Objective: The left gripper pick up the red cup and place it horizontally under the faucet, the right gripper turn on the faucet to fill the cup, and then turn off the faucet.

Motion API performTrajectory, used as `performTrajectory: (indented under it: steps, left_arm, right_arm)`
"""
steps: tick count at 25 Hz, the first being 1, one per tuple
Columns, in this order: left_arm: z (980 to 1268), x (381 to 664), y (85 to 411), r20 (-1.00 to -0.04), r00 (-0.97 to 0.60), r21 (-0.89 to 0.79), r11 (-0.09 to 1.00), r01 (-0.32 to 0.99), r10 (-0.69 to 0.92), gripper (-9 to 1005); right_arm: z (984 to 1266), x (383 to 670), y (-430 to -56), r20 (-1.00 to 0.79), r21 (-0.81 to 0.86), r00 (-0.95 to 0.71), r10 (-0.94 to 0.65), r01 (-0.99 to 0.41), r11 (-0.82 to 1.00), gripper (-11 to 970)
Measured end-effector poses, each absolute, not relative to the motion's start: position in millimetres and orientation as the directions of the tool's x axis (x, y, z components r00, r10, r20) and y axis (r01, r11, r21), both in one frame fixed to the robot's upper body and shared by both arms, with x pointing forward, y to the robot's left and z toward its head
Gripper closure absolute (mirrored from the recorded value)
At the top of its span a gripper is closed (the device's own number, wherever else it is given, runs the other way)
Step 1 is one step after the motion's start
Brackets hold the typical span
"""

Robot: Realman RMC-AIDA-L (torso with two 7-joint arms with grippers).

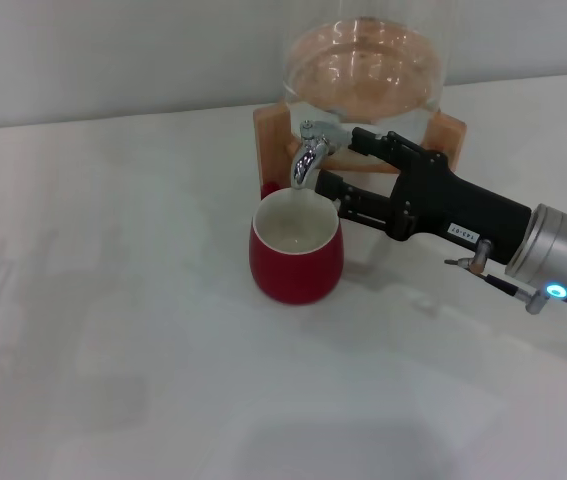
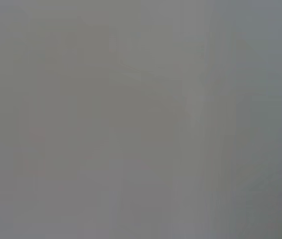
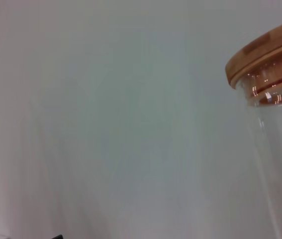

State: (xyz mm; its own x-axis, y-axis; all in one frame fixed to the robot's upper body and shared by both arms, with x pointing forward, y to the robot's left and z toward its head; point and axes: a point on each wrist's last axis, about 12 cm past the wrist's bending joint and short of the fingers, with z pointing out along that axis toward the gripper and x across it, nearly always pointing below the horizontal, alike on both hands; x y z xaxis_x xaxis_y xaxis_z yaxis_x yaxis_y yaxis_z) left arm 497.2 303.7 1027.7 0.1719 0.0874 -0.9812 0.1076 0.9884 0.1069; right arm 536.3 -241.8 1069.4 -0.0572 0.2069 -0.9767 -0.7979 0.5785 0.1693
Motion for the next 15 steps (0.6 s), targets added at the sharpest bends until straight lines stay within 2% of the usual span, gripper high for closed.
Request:
performTrajectory:
  steps: [15]
  left_arm:
    - [1027.9,496.7,303.8,-0.981,0.174,0.107,0.988,0.107,0.088,127]
  right_arm:
    - [1070.3,534.8,-235.1,-0.975,0.174,-0.067,0.210,-0.818,0.548,132]
